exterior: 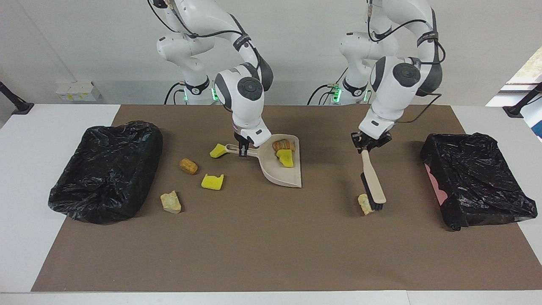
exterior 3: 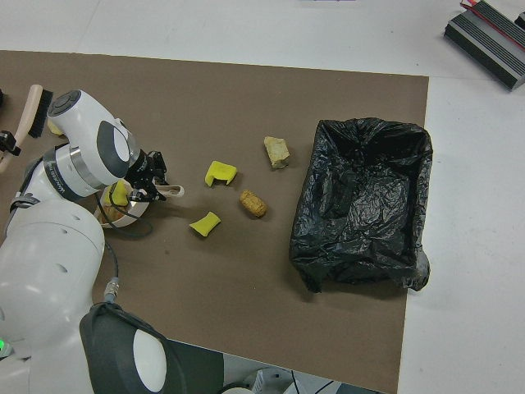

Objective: Sweep and dump trash in bin
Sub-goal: 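Sweep the farther bread chunk into the dustpan with the left gripper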

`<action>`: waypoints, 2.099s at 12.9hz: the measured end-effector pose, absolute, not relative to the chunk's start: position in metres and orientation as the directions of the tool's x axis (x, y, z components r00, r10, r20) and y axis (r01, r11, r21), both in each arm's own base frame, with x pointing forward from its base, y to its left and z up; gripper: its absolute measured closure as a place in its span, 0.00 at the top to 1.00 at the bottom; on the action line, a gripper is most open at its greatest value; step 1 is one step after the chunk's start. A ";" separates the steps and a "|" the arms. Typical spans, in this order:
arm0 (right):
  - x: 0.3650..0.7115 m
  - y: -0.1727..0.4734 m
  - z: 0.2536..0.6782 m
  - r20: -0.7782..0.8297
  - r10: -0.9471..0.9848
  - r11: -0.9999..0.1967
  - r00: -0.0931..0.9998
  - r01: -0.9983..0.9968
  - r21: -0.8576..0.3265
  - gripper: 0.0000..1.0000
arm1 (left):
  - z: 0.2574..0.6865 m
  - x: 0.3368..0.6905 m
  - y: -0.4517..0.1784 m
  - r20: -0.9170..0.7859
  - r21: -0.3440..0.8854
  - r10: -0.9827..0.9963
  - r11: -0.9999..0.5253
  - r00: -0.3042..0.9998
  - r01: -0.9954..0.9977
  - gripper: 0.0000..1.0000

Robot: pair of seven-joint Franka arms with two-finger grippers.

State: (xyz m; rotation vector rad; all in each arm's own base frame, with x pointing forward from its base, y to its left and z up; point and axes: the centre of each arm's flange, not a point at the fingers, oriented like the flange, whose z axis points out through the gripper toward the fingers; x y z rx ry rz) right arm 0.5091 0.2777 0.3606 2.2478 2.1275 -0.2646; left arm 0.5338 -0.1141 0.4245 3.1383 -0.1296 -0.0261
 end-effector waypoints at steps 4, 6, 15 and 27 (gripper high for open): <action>0.510 0.278 0.361 -0.183 0.981 -0.080 0.067 0.995 -0.062 0.31 | 0.412 0.575 -0.056 -0.021 -0.064 -0.150 -0.986 0.988 -0.151 0.26; 0.508 0.280 0.361 -0.186 0.980 -0.086 0.074 0.995 -0.058 0.31 | 0.397 0.588 -0.047 -0.044 -0.067 -0.199 -0.977 0.979 -0.202 0.26; 0.507 0.281 0.360 -0.189 0.979 -0.091 0.079 0.994 -0.058 0.31 | 0.354 0.528 -0.103 -0.177 -0.018 -0.476 -0.873 0.861 -0.487 0.26; 0.507 0.277 0.358 -0.193 0.978 -0.099 0.085 0.993 -0.063 0.31 | 0.361 0.404 -0.305 -0.143 0.115 -0.362 -0.930 0.921 -0.348 0.26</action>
